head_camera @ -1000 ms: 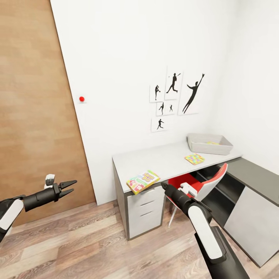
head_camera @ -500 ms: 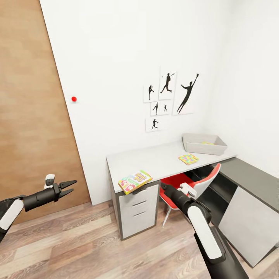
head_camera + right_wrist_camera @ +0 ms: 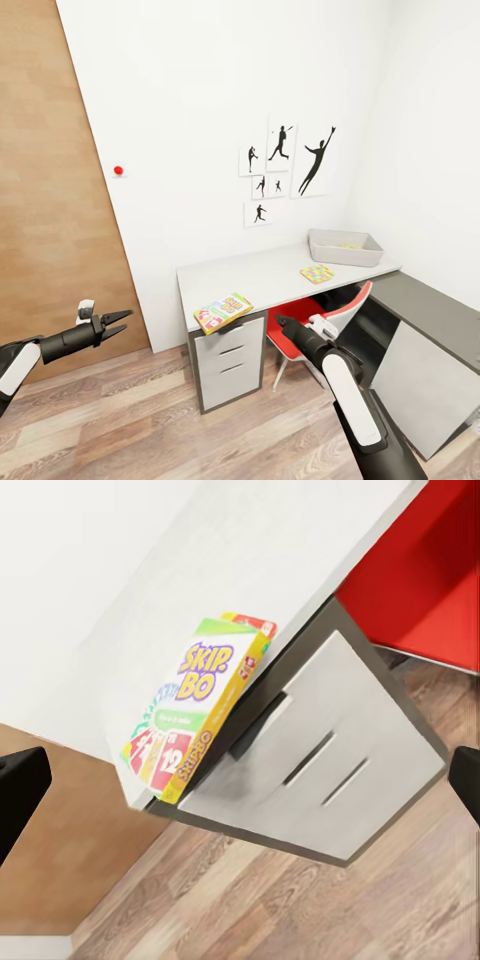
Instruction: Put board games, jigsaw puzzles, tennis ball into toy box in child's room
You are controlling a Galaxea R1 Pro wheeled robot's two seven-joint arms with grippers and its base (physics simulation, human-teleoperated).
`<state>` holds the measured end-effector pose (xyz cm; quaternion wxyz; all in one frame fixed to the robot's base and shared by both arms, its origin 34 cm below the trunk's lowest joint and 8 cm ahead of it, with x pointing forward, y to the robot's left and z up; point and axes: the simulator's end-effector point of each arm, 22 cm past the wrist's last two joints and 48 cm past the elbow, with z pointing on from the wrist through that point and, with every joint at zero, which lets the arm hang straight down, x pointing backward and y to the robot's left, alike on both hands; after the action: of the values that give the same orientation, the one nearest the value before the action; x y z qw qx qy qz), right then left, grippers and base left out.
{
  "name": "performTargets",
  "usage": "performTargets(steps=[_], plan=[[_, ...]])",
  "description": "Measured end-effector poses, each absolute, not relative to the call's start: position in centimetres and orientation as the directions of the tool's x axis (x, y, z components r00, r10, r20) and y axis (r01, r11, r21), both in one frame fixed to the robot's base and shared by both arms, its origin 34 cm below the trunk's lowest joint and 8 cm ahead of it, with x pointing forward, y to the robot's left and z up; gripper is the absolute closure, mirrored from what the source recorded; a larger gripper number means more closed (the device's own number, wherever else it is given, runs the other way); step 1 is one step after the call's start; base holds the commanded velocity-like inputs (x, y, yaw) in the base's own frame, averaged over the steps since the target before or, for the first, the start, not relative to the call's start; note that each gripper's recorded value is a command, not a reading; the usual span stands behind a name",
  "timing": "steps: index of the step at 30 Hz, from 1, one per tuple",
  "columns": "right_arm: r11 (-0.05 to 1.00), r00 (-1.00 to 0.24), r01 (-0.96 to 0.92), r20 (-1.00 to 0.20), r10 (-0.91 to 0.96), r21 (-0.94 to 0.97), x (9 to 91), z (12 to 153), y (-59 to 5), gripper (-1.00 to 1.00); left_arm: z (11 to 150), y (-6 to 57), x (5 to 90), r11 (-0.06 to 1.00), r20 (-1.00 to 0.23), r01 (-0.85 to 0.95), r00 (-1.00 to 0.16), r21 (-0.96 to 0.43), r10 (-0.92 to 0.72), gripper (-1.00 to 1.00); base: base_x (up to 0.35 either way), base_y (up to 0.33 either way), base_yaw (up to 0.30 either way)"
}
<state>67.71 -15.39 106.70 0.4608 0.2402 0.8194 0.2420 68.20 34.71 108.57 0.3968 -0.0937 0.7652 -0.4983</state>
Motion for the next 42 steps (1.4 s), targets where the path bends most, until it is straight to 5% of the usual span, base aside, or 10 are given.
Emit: performTargets(steps=[42], plan=[[0.769, -0.458, 0.172, -0.641, 0.616, 0.616, 67.74, 106.71, -15.61, -1.00, 108.63, 34.80, 68.25, 0.479, -0.504, 0.243, -0.667, -0.843, -0.548, -1.00, 0.002, -0.012, 0.000]])
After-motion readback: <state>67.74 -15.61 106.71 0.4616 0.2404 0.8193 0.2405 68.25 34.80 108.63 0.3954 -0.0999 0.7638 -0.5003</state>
